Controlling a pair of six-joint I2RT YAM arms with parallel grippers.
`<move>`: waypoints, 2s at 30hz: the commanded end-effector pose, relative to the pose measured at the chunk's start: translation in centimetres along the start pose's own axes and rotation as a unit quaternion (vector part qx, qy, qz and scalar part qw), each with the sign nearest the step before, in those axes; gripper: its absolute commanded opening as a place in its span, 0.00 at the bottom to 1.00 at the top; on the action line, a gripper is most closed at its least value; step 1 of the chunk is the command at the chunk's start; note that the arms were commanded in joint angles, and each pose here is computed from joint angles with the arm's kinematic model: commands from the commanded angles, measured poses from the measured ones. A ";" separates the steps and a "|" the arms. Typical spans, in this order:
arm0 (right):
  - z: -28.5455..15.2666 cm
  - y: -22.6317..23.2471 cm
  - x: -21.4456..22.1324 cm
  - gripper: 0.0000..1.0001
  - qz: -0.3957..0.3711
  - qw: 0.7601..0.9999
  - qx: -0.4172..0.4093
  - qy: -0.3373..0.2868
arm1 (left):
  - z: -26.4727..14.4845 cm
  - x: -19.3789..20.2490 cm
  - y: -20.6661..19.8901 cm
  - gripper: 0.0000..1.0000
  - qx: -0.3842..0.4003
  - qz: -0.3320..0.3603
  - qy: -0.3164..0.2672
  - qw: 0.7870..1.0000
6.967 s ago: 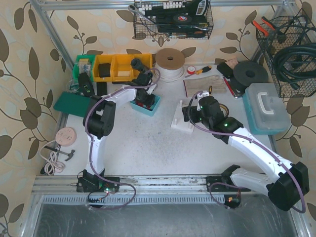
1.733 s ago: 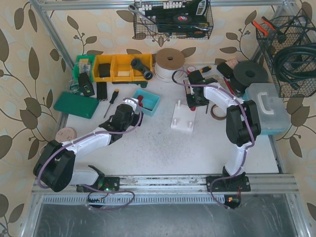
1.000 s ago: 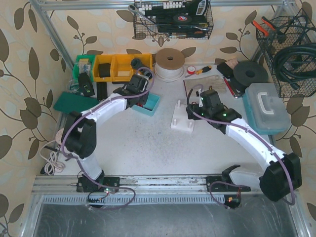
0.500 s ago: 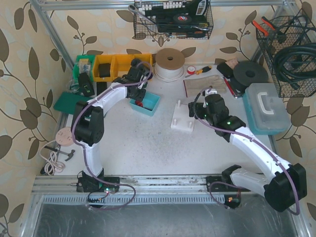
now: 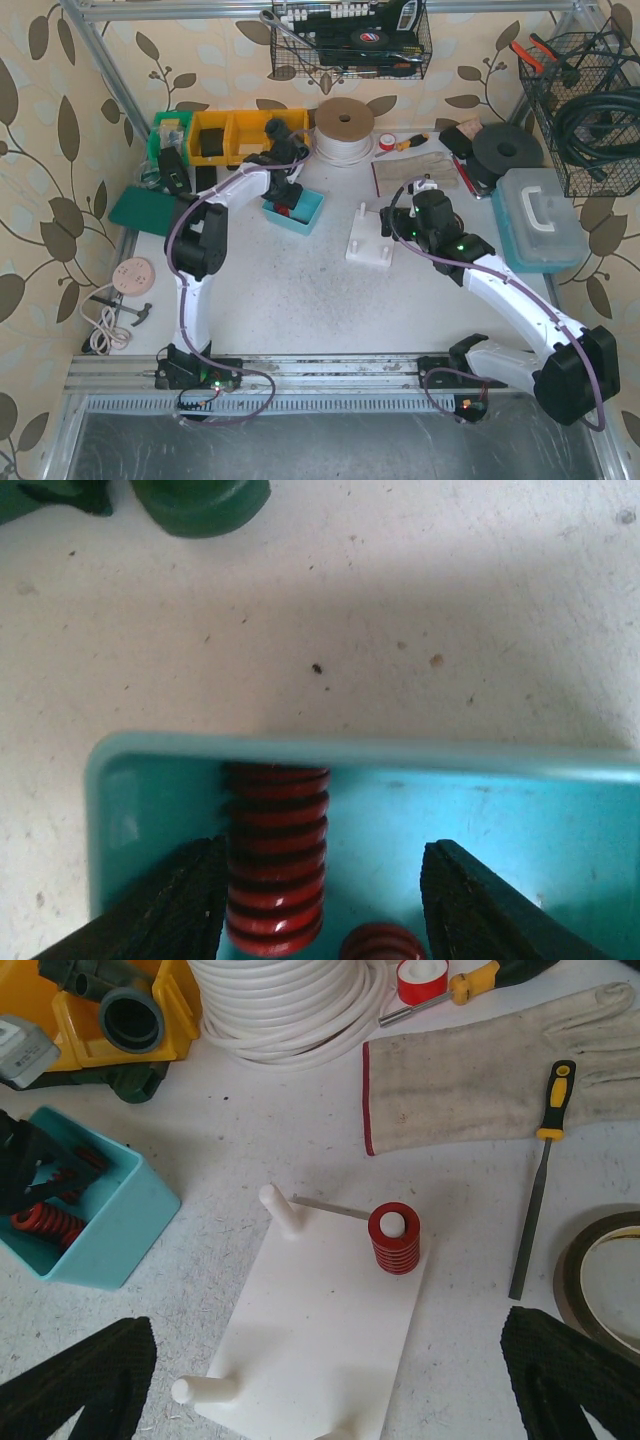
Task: Install the large spring
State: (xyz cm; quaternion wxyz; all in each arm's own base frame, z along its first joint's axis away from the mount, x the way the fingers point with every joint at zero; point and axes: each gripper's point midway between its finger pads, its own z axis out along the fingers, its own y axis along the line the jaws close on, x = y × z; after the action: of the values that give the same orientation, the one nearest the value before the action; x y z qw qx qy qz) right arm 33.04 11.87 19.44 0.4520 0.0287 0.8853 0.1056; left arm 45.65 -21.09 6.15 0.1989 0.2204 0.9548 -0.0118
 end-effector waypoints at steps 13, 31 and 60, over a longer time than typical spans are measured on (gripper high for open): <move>-0.5 0.3 -0.7 0.93 0.003 1.000 -0.007 -0.012 | 2.8 1.2 -0.6 0.54 0.018 -0.009 0.030 0.999; -0.8 0.4 -1.0 0.92 0.001 1.000 -0.008 -0.017 | 5.1 3.1 -0.5 0.44 0.010 -0.005 0.041 0.999; -1.0 0.6 -1.1 0.92 0.001 1.000 -0.014 -0.020 | -4.7 -3.6 -0.7 0.08 0.032 0.019 -0.132 0.991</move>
State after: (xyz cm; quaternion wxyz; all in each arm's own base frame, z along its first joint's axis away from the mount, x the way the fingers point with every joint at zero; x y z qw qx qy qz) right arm 32.85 11.78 20.28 0.4622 0.0284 0.8795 0.1100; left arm 46.23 -22.24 8.34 0.2671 0.2310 0.9345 -0.0442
